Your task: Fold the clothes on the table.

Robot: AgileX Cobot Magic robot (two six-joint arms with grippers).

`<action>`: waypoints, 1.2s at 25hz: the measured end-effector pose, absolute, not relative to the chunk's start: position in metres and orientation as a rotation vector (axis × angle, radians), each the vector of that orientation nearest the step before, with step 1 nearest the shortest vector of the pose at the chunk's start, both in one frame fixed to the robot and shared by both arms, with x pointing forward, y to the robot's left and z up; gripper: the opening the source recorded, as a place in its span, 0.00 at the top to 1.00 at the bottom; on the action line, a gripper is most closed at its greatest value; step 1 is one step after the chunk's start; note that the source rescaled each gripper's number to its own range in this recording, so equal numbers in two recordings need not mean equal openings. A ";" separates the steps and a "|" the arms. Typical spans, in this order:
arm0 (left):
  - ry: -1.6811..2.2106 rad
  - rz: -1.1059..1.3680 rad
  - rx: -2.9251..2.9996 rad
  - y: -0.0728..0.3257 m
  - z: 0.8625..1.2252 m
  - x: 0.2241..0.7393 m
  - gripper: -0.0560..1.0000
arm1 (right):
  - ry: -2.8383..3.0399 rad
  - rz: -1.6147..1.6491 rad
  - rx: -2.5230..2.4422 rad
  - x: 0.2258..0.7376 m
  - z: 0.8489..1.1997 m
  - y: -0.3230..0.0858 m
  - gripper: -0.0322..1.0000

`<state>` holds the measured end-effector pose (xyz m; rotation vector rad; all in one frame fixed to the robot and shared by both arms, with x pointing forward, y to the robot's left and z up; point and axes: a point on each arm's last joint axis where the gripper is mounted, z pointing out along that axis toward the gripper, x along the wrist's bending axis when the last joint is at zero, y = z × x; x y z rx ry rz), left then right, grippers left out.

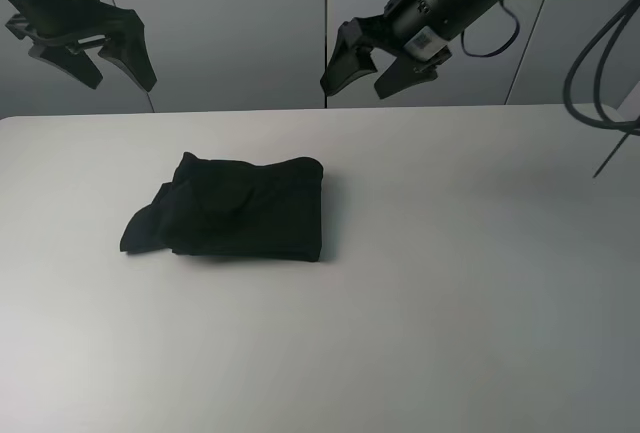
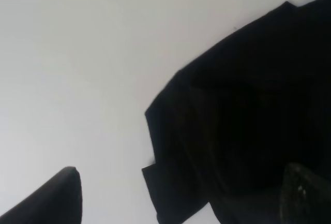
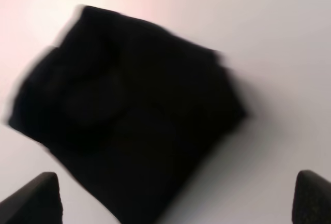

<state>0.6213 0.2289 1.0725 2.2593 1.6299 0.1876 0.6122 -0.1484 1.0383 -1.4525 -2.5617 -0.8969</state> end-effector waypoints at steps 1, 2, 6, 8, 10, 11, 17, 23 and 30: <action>1.619 0.226 2.253 0.231 1.082 0.617 0.01 | -2.640 -0.857 -1.481 0.605 1.055 -0.159 0.01; 1.602 0.265 2.239 0.232 1.095 0.610 0.01 | -2.693 -0.831 -1.505 0.596 1.073 -0.167 0.00; 1.551 0.373 2.164 0.238 1.131 0.576 0.01 | -2.828 -0.732 -1.609 0.552 1.130 -0.194 0.00; 1.539 0.410 2.125 0.241 1.144 0.556 0.01 | -2.866 -0.790 -1.691 0.527 1.157 -0.206 0.00; 1.524 0.441 2.094 0.245 1.156 0.532 0.00 | -2.884 -0.851 -1.764 0.500 1.176 -0.218 0.00; 1.511 0.461 2.079 0.247 1.163 0.519 0.00 | -2.894 -0.877 -1.793 0.484 1.182 -0.224 0.00; 1.512 0.490 2.030 0.258 1.163 0.449 0.00 | -2.854 -0.948 -1.926 0.401 1.169 -0.252 0.00; 1.509 0.517 1.991 0.270 1.143 0.374 0.00 | -2.863 -1.014 -1.932 0.321 1.140 -0.275 0.00; 1.447 0.636 1.899 0.284 1.123 0.293 0.00 | -2.799 -1.301 -1.917 0.257 1.113 -0.287 0.00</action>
